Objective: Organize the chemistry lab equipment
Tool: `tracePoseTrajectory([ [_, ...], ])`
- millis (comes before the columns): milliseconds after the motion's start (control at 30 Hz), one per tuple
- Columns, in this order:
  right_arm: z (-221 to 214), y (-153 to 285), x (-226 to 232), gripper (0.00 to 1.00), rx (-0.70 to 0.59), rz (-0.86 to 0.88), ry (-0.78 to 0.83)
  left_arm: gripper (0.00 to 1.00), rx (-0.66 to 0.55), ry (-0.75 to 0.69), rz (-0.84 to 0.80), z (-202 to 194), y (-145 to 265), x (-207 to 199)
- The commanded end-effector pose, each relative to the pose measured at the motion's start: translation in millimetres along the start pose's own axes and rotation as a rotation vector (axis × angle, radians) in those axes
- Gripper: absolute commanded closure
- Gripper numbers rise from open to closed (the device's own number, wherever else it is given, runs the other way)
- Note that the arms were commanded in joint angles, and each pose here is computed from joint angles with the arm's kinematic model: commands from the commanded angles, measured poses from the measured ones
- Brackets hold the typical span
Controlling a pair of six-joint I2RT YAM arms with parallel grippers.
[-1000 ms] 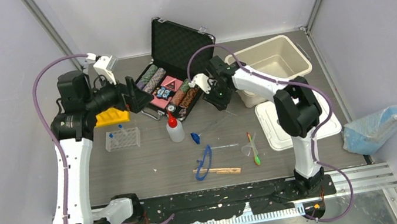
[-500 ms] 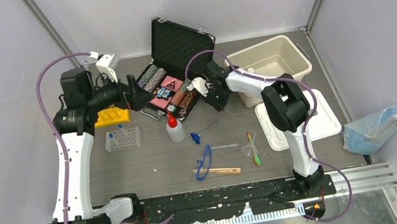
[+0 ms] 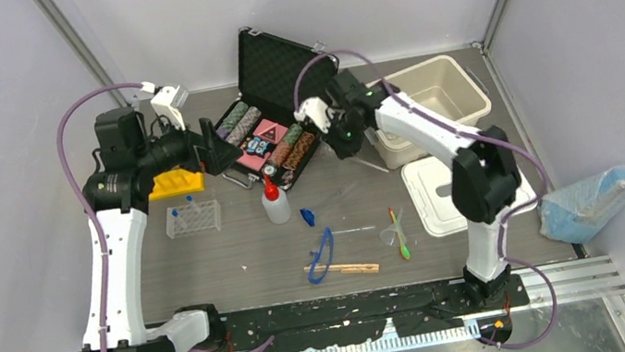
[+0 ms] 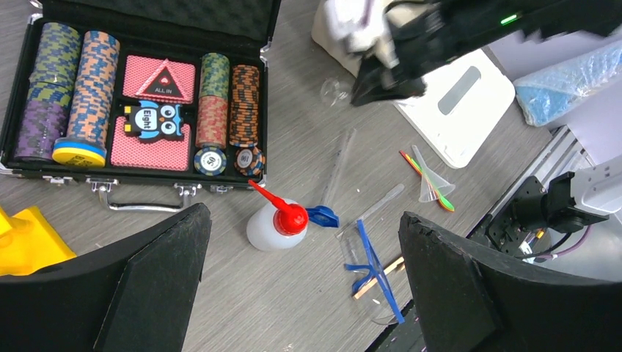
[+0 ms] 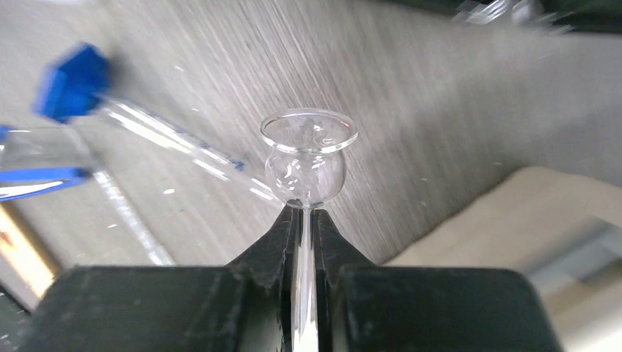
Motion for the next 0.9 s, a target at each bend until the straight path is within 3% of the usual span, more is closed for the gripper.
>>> tracePoseTrajectory([
  [0,69.1,137.2,20.5,0.95,-0.31,-0.009,0.057,0.0,-0.072,-0.052,-0.008,19.2,10.1,-9.0],
  [167,48.4,202.7,-5.6,0.95,-0.388,-0.109,0.152,0.0,-0.096,-0.046,-0.027,22.4,8.7,-11.6],
  [267,5.9,212.0,-46.7,0.95,-0.314,-0.177,0.194,0.0,-0.099,-0.041,-0.037,22.1,7.3,-12.3],
  [367,-19.4,219.9,-81.9,0.95,-0.25,-0.215,0.362,0.0,-0.09,-0.024,-0.05,18.6,3.9,-11.8],
  [667,-67.3,179.0,-130.0,0.95,-0.04,-0.017,0.787,0.0,-0.071,0.001,-0.058,16.4,-3.3,-6.9],
  [867,-86.0,138.8,-136.5,0.93,0.031,0.113,0.888,0.0,-0.055,0.011,-0.042,12.6,-6.3,-1.8],
])
Point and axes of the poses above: each gripper's point midway between its finger pads, its own y axis back along the fingers, its own x axis along the line the jaws close on, z = x × y, the point moved 2 cm from there along y, back along the fingers, and after that the axes turned 3 degrees about -y, right-handed, at the moved point
